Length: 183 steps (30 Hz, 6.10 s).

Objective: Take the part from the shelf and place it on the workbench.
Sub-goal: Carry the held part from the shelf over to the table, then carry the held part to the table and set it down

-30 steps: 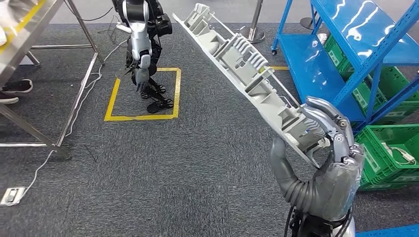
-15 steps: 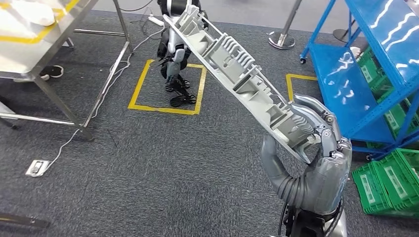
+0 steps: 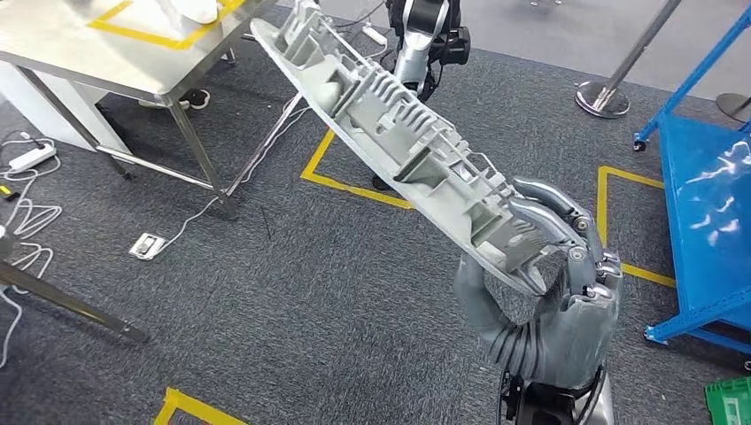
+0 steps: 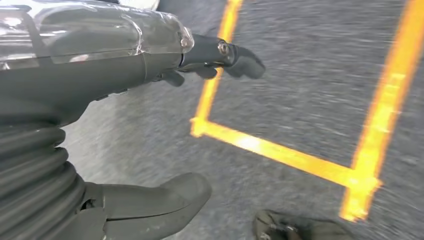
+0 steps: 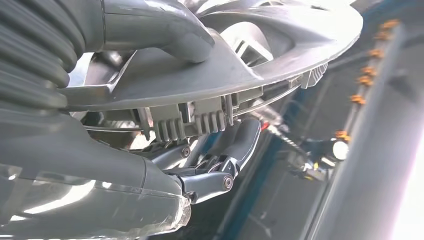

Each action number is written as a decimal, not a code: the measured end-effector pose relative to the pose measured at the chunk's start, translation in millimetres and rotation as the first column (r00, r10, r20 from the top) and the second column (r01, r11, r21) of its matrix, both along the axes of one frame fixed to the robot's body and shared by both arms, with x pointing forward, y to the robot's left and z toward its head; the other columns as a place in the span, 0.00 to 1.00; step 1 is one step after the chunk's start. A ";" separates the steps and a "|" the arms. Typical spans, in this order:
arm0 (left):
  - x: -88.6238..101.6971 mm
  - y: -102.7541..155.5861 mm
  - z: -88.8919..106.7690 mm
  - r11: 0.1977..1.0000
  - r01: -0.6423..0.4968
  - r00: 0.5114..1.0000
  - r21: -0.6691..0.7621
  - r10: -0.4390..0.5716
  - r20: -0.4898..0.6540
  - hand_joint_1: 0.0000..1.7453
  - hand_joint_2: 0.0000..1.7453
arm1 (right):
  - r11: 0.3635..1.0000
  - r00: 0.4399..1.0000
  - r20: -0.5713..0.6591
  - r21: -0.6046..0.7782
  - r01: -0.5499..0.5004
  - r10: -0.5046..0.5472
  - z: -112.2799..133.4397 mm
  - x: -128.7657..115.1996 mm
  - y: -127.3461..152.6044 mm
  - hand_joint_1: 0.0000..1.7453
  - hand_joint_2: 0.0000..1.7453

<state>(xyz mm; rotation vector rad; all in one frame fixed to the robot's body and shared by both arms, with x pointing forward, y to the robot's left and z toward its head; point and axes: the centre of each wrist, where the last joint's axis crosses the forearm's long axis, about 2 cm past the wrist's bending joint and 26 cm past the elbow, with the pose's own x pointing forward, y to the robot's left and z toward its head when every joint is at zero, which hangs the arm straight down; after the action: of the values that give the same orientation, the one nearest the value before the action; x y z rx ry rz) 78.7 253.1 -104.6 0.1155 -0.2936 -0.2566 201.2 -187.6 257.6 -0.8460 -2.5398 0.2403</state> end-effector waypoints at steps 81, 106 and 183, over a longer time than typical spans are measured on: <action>3.1 12.3 -0.4 0.989 -0.113 0.992 -0.092 0.108 -0.061 0.00 1.00 | 0.992 0.990 -0.106 0.092 -0.081 0.091 -9.4 7.5 29.9 1.00 1.00; -2.7 8.8 -1.3 0.989 -0.110 0.992 -0.099 0.104 -0.067 0.00 1.00 | 0.987 0.988 -0.093 0.113 -0.113 0.124 -14.0 1.9 33.1 1.00 1.00; -0.5 9.6 -0.9 0.993 -0.073 0.995 -0.090 0.067 -0.071 0.00 1.00 | 0.987 0.988 -0.107 0.131 -0.093 0.107 -21.8 -7.2 30.2 1.00 1.00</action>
<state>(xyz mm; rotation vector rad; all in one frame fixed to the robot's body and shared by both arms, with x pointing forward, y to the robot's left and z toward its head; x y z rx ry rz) 78.2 262.7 -105.5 0.0249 -0.2328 -0.1768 194.0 -157.4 235.9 -0.6398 -2.4644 0.1537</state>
